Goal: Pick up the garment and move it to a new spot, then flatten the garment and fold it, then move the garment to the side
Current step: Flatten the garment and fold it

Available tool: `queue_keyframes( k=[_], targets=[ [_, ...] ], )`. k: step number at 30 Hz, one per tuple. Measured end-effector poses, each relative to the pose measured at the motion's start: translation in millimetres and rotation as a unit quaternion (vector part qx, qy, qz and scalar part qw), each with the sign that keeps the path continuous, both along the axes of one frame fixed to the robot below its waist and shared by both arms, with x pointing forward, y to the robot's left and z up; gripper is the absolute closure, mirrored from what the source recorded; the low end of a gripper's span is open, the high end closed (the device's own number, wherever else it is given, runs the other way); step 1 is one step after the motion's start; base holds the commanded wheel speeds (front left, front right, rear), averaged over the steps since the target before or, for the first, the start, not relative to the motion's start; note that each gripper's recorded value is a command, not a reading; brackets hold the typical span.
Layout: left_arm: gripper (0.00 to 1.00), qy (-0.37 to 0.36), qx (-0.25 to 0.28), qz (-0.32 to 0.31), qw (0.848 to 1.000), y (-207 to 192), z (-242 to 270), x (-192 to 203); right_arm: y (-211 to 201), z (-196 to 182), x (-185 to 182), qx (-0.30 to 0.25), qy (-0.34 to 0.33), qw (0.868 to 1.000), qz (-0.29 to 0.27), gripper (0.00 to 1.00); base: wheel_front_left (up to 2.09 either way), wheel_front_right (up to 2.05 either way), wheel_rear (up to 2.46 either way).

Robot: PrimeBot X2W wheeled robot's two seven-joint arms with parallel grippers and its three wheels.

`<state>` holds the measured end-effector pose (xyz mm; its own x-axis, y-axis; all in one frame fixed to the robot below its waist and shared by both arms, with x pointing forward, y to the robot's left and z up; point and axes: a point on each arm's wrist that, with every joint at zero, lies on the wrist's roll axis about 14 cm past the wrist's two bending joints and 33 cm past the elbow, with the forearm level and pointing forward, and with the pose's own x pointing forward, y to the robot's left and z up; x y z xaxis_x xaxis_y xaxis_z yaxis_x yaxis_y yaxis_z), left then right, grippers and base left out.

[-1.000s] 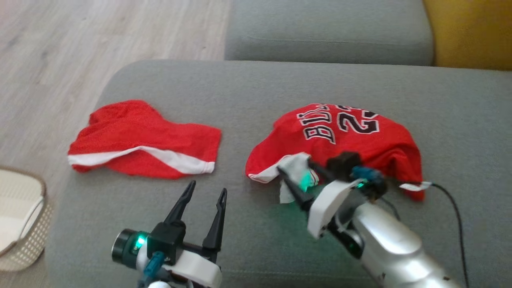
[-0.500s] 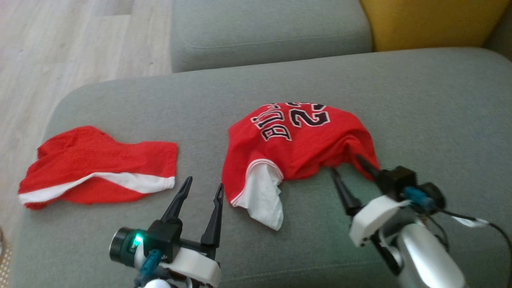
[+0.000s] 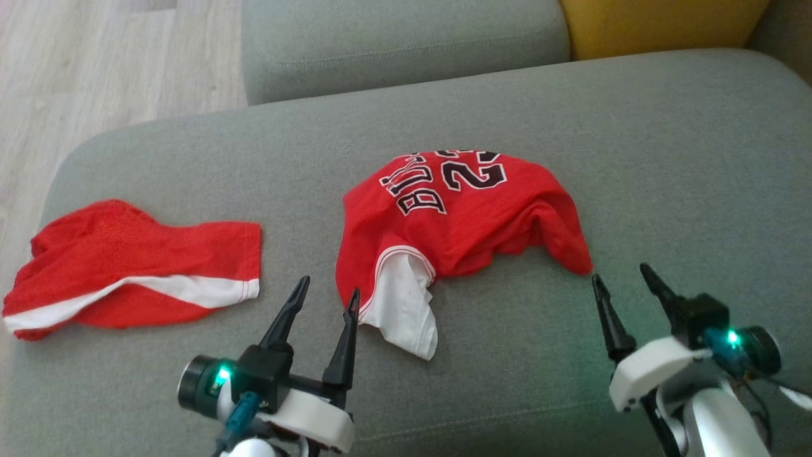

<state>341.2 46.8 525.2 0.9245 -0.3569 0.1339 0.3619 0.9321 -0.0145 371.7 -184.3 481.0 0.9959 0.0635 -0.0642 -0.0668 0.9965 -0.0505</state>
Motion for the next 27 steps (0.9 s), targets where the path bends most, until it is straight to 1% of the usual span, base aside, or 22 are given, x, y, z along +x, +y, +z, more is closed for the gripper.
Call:
queue_keyframes(
  k=[6, 13, 21, 22, 23, 24, 27],
  targets=[
    [0.0, 0.011, 0.0, 0.002, 1.0, 4, -6, 2, 11, -12, 26, -0.032, 0.034, 0.999, 0.02, 0.0, 0.0, 0.0, 0.0],
    [0.0, 0.026, 0.001, 0.022, 0.999, 20, -16, 11, 30, -33, 62, -0.078, 0.073, 0.993, 0.053, 0.0, 0.0, 0.0, 0.0],
    [0.0, 0.04, 0.005, 0.05, 0.998, 40, -25, 25, 30, -47, 103, -0.112, 0.097, 0.988, 0.051, 0.0, 0.0, 0.0, 0.0],
    [0.0, 0.041, 0.006, 0.054, 0.998, 43, -26, 26, 30, -52, 105, -0.115, 0.107, 0.986, 0.051, 0.11, 0.0, 0.0, 0.0],
    [0.0, 0.043, 0.006, 0.058, 0.997, 46, -28, 26, 31, -58, 106, -0.119, 0.118, 0.984, 0.053, 0.78, 0.0, 0.0, 0.0],
    [0.0, 0.045, 0.006, 0.06, 0.997, 47, -29, 26, 32, -62, 106, -0.126, 0.125, 0.983, 0.055, 1.0, 0.0, 0.0, 0.0],
    [0.0, 0.043, 0.007, 0.063, 0.997, 49, -27, 25, 25, -64, 106, -0.144, 0.133, 0.979, 0.049, 1.0, 0.0, 0.0, 0.0]
  ],
)
